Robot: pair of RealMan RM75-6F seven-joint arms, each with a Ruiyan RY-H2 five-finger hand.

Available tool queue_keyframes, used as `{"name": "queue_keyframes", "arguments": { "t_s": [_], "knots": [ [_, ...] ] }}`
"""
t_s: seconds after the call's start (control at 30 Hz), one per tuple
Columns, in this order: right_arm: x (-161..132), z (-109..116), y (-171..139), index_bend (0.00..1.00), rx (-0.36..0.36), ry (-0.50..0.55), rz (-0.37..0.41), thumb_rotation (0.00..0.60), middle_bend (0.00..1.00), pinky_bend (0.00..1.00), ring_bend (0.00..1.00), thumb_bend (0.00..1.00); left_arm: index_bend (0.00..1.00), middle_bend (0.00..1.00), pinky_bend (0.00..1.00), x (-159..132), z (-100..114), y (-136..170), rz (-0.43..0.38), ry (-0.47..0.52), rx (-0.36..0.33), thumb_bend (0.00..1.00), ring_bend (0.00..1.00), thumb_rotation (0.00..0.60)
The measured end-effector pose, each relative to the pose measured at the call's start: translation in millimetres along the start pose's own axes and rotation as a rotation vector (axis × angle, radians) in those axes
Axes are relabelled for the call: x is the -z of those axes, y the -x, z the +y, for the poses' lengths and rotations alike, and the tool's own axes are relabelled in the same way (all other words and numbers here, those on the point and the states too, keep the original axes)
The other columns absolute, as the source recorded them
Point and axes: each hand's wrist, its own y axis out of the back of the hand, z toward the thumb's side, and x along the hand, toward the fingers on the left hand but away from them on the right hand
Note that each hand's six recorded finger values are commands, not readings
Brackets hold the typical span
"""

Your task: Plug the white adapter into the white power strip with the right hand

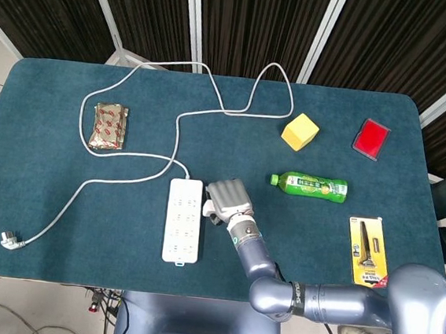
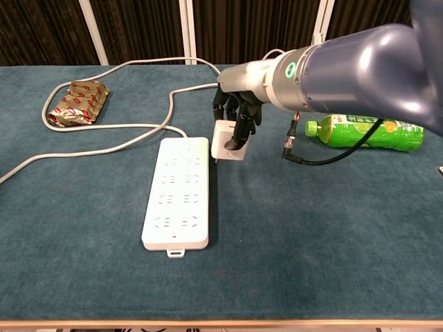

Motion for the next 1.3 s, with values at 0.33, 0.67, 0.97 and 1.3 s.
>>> {"name": "queue_keyframes", "arguments": {
  "t_s": [0.33,0.67,0.97,1.3],
  "knots": [
    [-9.3,3.6,10.6,0.70,0.029,0.029,0.014,0.600,0.63,0.37,0.54,0.55,0.12,0.00,0.00,-0.1,-0.3,-0.5,0.002,-0.004,-0.002,0.07,0.00,0.600],
    [-20.6,12.2,21.4,0.71,0.068,0.050,0.000,0.600,0.63,0.37,0.55,0.55,0.12,0.00,0.00,0.0,-0.5,-0.8,0.006,-0.008,-0.004,0.07,0.00,0.600],
    [-25.0,7.1,28.1,0.71,0.067,0.022,-0.033,0.600,0.63,0.38,0.55,0.55,0.11,0.00,0.00,0.3,-0.2,-0.5,0.003,-0.005,0.000,0.07,0.00,0.600],
    [-26.2,-0.5,29.3,0.72,0.058,-0.019,-0.043,0.600,0.64,0.38,0.55,0.55,0.11,0.00,0.00,0.3,-0.1,-0.6,0.003,-0.004,0.000,0.07,0.00,0.600]
  ]
}}
